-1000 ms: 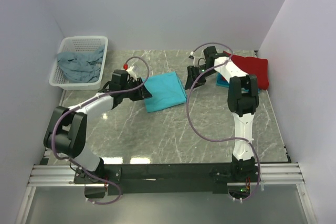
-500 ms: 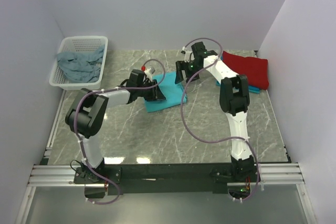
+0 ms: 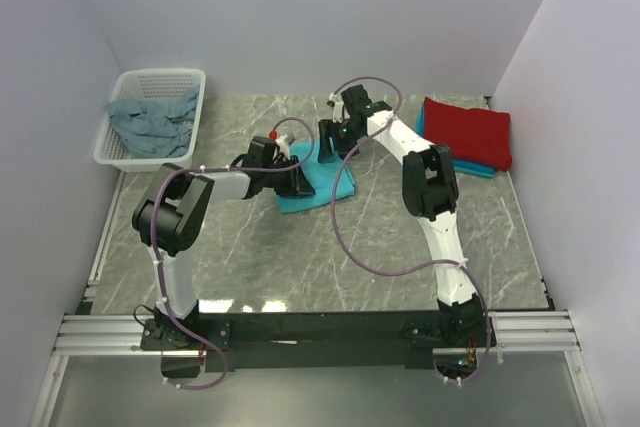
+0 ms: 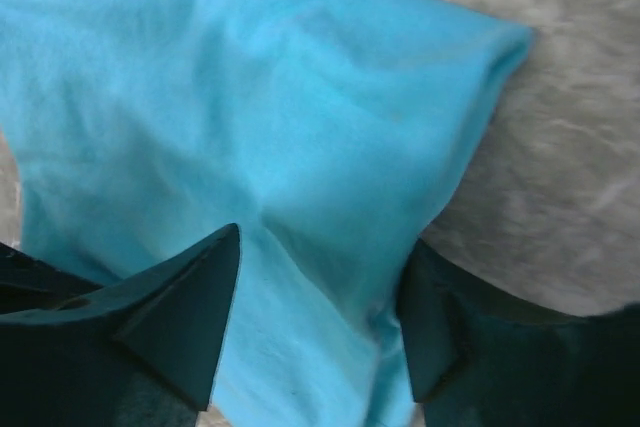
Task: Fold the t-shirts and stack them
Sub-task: Fold the tshirt, then neatly place the folded tshirt to the corner
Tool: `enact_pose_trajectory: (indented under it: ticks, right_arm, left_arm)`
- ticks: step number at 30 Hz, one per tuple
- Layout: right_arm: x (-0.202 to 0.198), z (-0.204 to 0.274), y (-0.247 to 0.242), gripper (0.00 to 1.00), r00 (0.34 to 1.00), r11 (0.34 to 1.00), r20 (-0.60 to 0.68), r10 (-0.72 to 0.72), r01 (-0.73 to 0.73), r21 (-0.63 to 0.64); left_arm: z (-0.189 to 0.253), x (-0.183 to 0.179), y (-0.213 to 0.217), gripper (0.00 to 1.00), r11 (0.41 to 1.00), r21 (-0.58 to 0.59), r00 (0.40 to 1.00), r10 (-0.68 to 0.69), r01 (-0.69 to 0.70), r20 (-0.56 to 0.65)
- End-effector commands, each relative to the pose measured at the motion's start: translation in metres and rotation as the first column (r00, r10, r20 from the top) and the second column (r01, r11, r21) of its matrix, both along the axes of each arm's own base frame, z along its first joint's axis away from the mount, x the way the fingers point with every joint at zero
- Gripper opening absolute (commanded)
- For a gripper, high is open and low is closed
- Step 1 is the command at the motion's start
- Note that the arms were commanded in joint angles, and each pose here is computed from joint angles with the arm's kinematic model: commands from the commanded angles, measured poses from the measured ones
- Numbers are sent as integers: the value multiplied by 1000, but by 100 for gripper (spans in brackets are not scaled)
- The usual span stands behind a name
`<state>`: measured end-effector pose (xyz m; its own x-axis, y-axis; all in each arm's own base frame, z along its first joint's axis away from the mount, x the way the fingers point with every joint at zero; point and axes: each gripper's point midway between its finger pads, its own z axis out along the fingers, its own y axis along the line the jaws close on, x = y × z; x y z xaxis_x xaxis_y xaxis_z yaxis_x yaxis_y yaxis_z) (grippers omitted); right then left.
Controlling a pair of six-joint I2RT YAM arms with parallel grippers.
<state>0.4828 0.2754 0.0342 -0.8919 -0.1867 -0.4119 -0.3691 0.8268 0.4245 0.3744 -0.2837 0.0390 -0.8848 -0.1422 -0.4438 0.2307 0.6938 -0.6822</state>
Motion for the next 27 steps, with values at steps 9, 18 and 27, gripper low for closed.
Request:
enact_pose_trajectory:
  ticks: [9,18,27]
  right_arm:
    - [-11,-13,5,14,997,999,-73,-20,23,33]
    - [40,67,-78,0,939,932,343,-19,141,-334]
    - [44,113,-156,0,836,720,544,72,334,-608]
  left_arm:
    - [-9,-5,3,30,1000,16,1000,-13,13,10]
    - [109,2,37,45,990,104,956,66,-99,284]
    - [200,-53,107,59,951,201,846,99,-236,524]
